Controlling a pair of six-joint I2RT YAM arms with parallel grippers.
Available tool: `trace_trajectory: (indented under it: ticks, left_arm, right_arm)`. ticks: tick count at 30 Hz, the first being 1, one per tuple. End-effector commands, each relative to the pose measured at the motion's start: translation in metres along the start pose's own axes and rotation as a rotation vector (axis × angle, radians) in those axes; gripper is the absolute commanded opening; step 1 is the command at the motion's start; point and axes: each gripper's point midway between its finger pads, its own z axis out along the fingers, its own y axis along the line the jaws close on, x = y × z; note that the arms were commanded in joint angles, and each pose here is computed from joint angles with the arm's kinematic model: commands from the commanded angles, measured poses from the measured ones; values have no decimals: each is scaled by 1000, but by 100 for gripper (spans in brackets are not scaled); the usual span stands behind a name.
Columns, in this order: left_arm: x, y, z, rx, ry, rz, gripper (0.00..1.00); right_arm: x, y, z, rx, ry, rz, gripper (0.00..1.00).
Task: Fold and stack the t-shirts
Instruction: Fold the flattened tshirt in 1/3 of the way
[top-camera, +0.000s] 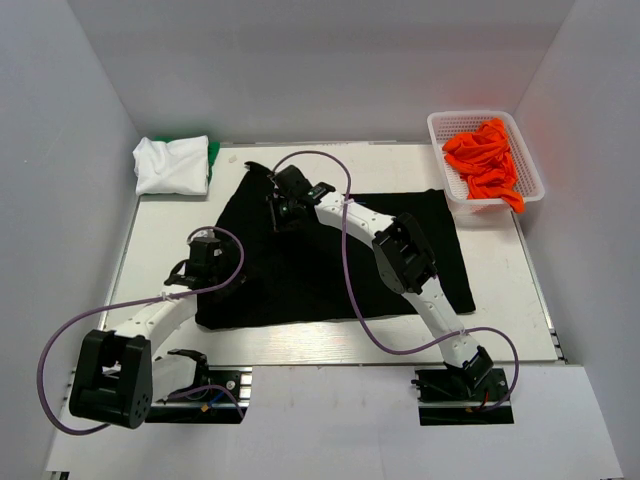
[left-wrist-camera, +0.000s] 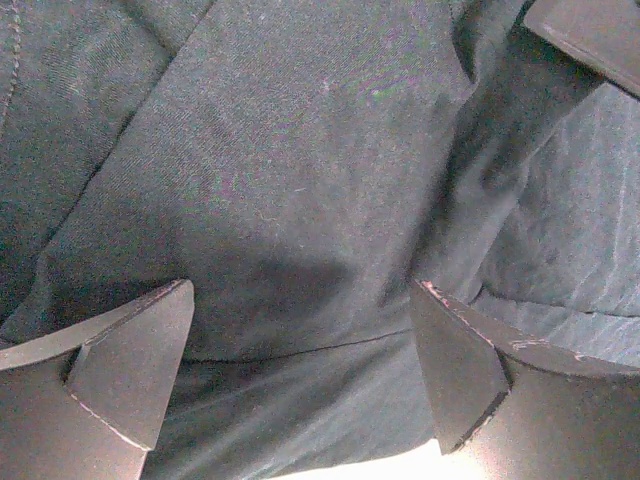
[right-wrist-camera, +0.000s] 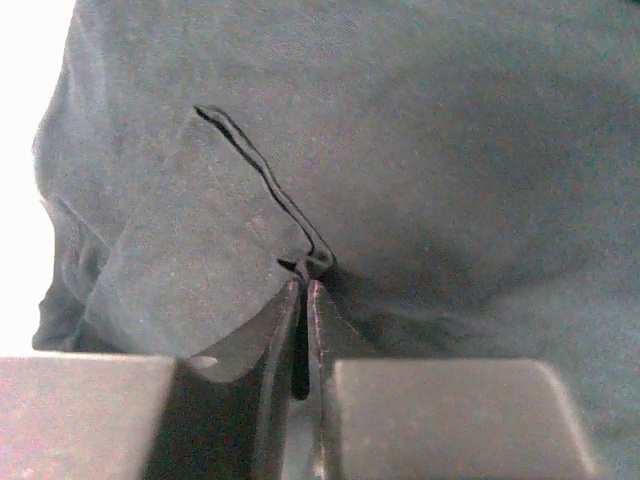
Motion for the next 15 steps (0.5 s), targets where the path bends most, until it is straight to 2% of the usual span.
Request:
trace_trajectory:
  ticks: [1, 3, 4, 6, 7, 11, 15]
  left_arm:
    - [42, 41, 2, -132, 140, -11, 100]
    - [35, 33, 0, -125, 133, -10, 100]
    - [30, 31, -1, -130, 124, 0, 100]
    - [23, 24, -3, -130, 124, 1, 100]
    - [19, 23, -4, -138, 113, 2, 100]
    - [2, 11, -10, -140, 86, 14, 100]
    - [-5, 9, -16, -159, 74, 15, 100]
  right_arm:
    - [-20, 6, -7, -38, -62, -132, 24]
    - [-25, -8, -15, 33, -79, -127, 40]
    - [-21, -22, -16, 86, -69, -144, 56]
    - [-41, -38, -38, 192, -135, -161, 72]
    - [-37, -50, -40, 235, -126, -166, 90]
    - [-68, -63, -75, 313, -212, -201, 90]
    - [-68, -16, -93, 116, -199, -271, 90]
